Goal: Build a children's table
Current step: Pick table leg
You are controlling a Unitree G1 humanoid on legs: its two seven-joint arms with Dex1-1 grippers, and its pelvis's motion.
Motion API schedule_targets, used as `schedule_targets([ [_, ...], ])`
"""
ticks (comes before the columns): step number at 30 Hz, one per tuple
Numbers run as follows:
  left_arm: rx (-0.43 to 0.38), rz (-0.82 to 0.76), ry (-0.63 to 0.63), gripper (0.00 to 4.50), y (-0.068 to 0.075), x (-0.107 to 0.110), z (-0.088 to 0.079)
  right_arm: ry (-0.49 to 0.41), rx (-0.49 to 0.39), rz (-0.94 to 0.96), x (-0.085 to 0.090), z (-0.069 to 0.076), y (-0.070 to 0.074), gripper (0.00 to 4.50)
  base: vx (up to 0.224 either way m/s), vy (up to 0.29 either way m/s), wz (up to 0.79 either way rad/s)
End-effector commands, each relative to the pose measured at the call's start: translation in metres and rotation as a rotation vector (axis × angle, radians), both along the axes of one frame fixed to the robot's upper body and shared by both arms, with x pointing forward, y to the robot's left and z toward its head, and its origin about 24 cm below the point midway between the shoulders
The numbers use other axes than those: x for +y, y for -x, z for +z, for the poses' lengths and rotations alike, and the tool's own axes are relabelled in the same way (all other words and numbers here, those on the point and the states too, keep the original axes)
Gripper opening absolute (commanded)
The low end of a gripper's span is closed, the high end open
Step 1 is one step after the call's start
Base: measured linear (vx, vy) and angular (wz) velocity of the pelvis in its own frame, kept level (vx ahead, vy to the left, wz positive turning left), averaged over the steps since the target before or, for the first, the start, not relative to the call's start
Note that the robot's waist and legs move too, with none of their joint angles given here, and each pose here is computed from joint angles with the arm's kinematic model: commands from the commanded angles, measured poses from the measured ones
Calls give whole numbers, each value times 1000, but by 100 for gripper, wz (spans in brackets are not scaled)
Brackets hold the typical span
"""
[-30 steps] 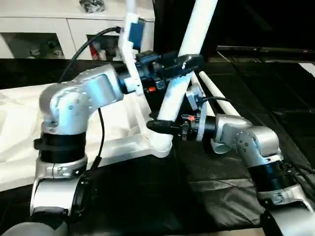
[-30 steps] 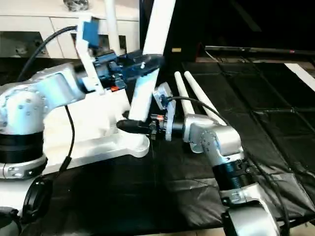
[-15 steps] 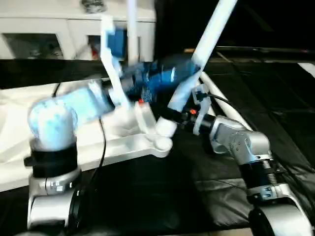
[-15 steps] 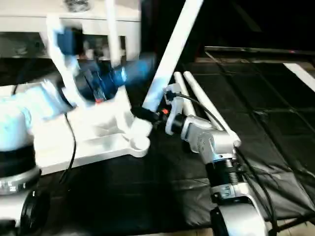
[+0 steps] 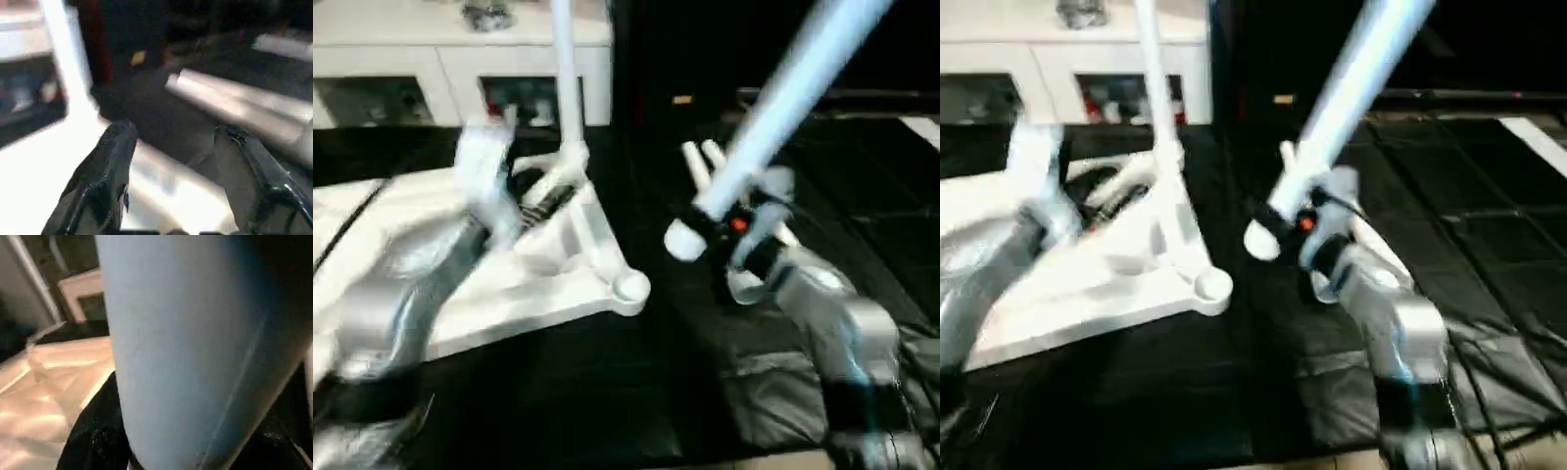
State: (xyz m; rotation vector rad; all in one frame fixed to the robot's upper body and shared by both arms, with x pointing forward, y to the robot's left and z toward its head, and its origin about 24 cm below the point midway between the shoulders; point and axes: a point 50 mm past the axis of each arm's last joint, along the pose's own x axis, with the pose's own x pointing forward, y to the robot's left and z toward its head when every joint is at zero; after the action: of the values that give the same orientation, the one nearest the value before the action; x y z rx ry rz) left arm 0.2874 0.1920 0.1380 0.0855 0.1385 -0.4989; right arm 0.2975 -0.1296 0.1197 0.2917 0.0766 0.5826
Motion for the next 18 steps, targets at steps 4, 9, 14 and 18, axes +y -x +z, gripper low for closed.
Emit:
schedule_targets([
  [4, -49, 191, 68, 289, -7, 11, -3, 61, -32, -122, -1, 1, -1, 191, 0, 0, 0],
  [9, -45, 322, 49, 289, -8, 17, -11, 151, -13, -106, 10, -4, 1, 191, 0, 0, 0],
  [14, -88, 351, -12, 289, -3, 12, -11, 295, -101, -35, 26, -6, 6, 191, 0, 0, 0],
  [18, -97, 390, -4, 289, -1, 11, -16, 227, -92, -22, 32, -5, 8, 191, 16, -15, 20],
])
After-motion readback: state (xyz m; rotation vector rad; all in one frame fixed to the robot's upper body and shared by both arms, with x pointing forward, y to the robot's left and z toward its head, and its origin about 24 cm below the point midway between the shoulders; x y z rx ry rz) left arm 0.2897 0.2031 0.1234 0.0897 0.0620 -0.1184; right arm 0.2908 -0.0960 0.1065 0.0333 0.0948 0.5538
